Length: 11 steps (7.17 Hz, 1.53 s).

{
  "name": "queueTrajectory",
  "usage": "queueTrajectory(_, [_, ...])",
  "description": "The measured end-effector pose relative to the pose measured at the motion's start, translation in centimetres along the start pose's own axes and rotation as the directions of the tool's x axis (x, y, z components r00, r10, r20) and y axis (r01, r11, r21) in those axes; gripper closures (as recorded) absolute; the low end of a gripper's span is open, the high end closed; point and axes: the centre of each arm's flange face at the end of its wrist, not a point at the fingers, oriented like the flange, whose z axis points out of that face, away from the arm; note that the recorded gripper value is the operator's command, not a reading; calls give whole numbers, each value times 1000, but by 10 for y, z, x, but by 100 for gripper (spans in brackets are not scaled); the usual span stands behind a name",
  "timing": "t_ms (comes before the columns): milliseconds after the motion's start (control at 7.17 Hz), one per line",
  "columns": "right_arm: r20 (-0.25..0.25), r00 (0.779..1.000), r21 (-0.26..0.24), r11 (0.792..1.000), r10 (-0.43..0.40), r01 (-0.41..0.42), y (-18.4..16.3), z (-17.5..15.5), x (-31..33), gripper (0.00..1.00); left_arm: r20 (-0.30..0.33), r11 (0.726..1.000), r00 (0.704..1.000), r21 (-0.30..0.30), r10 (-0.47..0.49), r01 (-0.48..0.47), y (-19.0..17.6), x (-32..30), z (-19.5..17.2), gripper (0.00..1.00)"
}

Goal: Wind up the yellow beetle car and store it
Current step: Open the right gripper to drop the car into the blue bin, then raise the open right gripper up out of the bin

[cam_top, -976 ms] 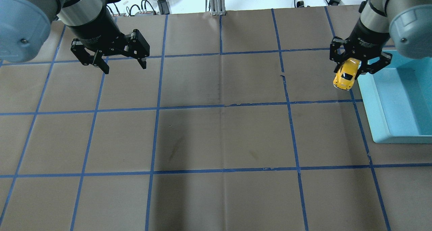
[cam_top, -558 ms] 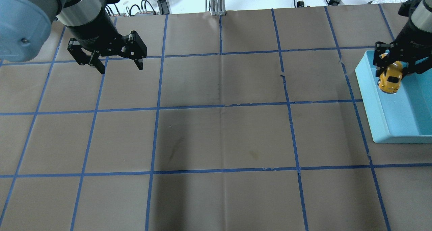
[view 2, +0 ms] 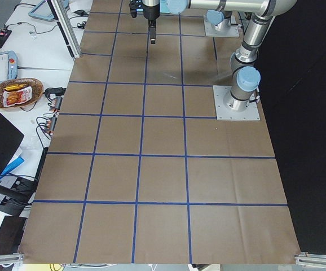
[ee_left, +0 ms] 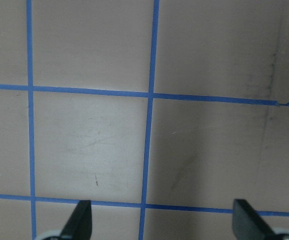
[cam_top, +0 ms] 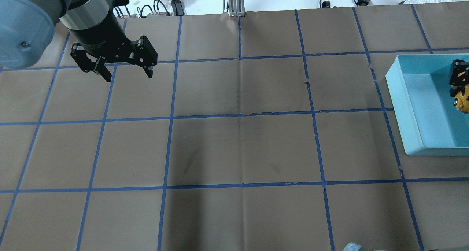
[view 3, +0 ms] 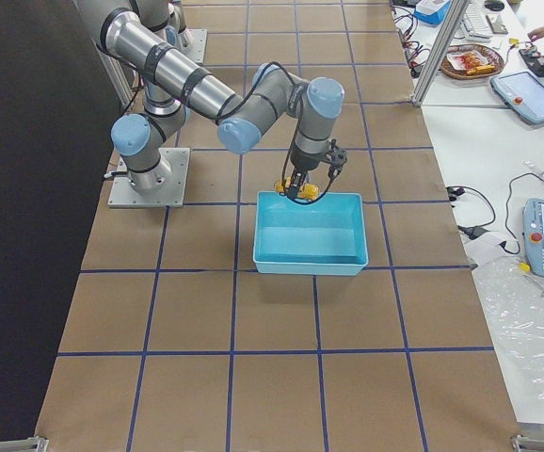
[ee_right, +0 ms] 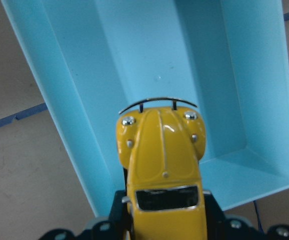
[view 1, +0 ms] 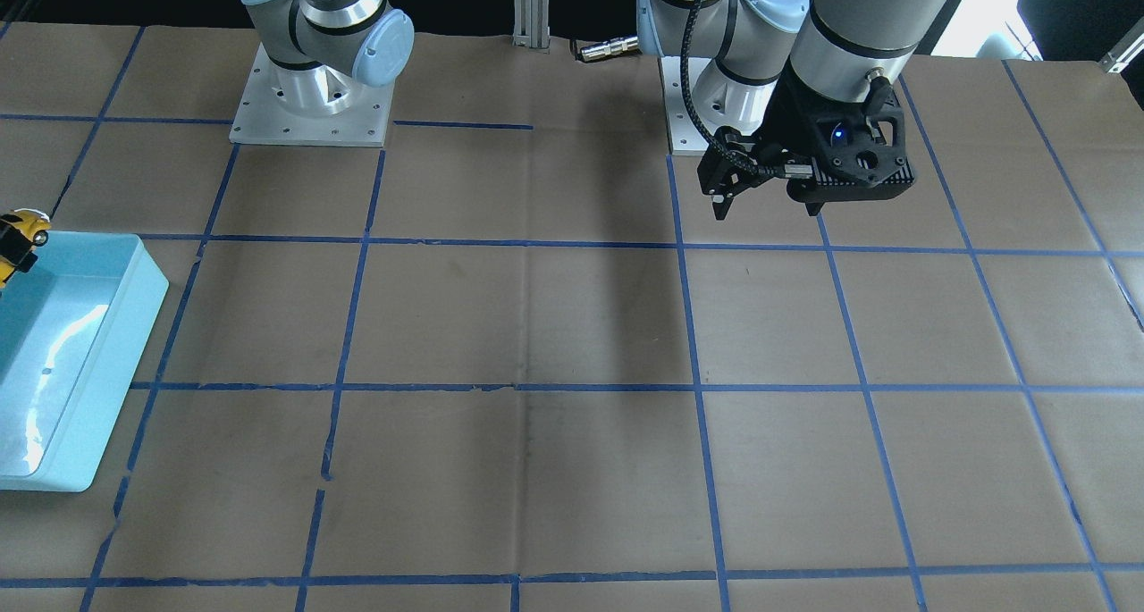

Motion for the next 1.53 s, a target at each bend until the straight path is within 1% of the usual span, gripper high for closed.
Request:
queueTrajectory(418, [-6,1000,42,999,-9,9,-38,51,14,100,-1,1000,1000,3,-3,3,-2,-1,1,0])
queueTrajectory(697, [4,1000,61,998,-7,7,-42,90,8,100,-4,1000,1000,7,-5,5,-2,-2,1,0])
queueTrajectory(837, [22,1000,61,998,-9,8,-40,105,4,100,-4,1000,1000,7,-6,6,-2,-2,0,0])
queueTrajectory(1116, [40,999,49,999,-13,11,-43,124,0,100,-3,1000,1000,7,-6,6,-2,-3,0,0])
queueTrajectory(1534, [44,999,41,999,-14,13,-49,138,-1,100,-3,1000,1000,5,-6,6,-1,-3,0,0])
